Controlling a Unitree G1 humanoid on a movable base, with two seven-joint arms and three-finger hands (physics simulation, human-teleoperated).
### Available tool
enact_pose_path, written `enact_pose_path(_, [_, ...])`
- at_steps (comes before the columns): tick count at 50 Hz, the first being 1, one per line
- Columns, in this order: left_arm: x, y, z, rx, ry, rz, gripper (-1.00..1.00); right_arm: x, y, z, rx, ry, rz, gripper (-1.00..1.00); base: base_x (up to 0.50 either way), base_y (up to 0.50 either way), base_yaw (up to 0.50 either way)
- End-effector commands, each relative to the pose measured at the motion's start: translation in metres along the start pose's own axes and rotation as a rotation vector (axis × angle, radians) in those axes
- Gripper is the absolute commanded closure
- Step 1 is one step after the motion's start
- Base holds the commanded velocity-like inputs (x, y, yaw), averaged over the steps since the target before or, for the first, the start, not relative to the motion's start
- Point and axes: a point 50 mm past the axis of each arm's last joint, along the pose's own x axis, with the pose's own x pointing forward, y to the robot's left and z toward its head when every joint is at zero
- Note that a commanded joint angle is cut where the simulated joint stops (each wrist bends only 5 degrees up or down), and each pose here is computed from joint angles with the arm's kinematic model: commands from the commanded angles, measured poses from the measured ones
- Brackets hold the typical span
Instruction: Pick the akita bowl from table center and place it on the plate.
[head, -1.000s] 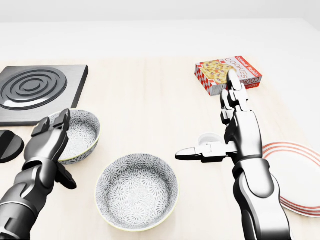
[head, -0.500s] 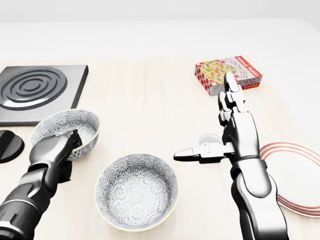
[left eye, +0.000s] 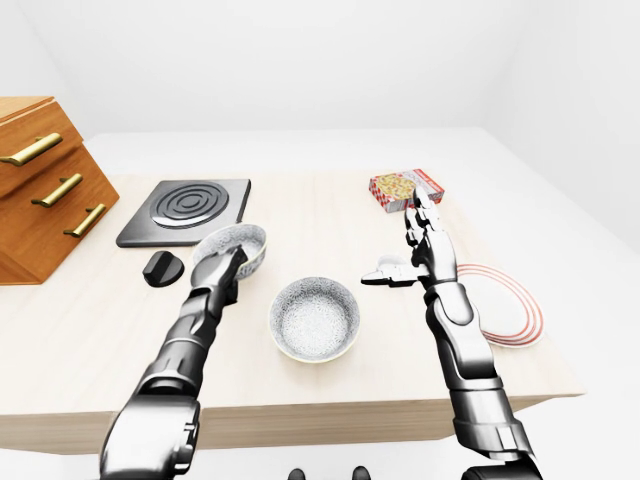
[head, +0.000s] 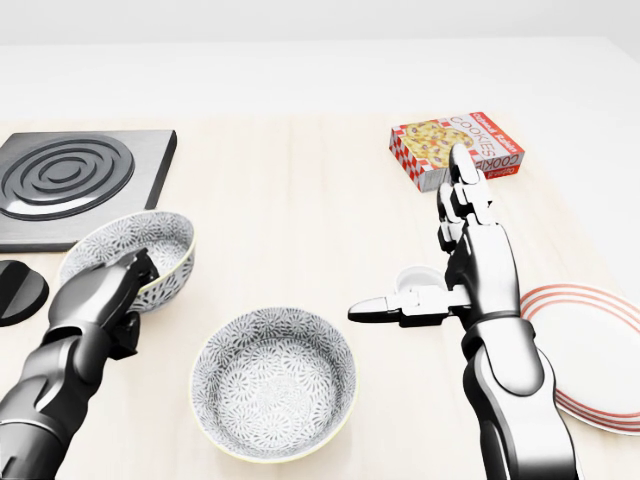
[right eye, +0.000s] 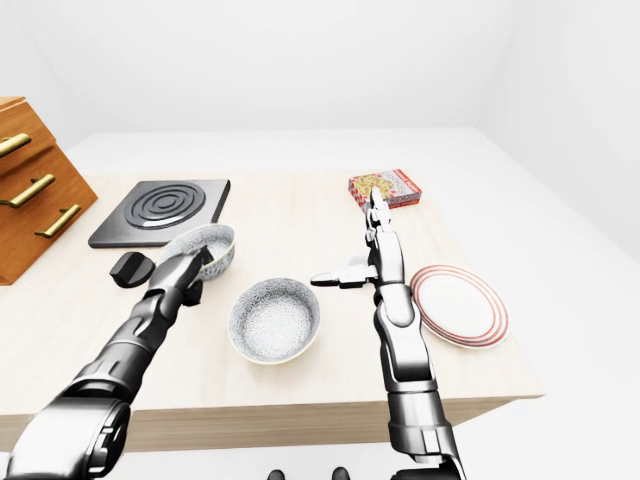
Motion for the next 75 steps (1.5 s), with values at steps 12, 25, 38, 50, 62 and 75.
enact_pose_path(12, [-0.058, 0.062, 0.042, 0.107, -0.268, 0.074, 1.00, 0.000, 0.000, 0.004, -0.002, -0.017, 0.001, -1.00, 0.00, 0.00, 0.00])
enact_pose_path(25, [-0.059, 0.100, 0.076, 0.151, -0.359, 0.107, 1.00, 0.015, 0.008, 0.028, -0.162, -0.095, 0.103, -1.00, 0.00, 0.00, 0.00])
enact_pose_path(38, [-0.069, 0.109, 0.113, 0.174, -0.464, 0.109, 1.00, 0.034, 0.023, 0.035, -0.308, -0.094, 0.195, -1.00, 0.00, 0.00, 0.00])
enact_pose_path(50, [-0.082, 0.110, 0.133, 0.177, -0.531, 0.097, 1.00, 0.048, 0.041, 0.028, -0.439, -0.040, 0.257, -1.00, 0.00, 0.00, 0.00])
enact_pose_path(62, [-0.089, 0.109, 0.141, 0.174, -0.560, 0.081, 1.00, 0.052, 0.044, 0.016, -0.524, 0.017, 0.267, -1.00, 0.00, 0.00, 0.00])
enact_pose_path(75, [-0.091, 0.094, 0.140, 0.170, -0.567, 0.031, 1.00, 0.052, 0.051, 0.018, -0.550, 0.006, 0.292, -1.00, 0.00, 0.00, 0.00])
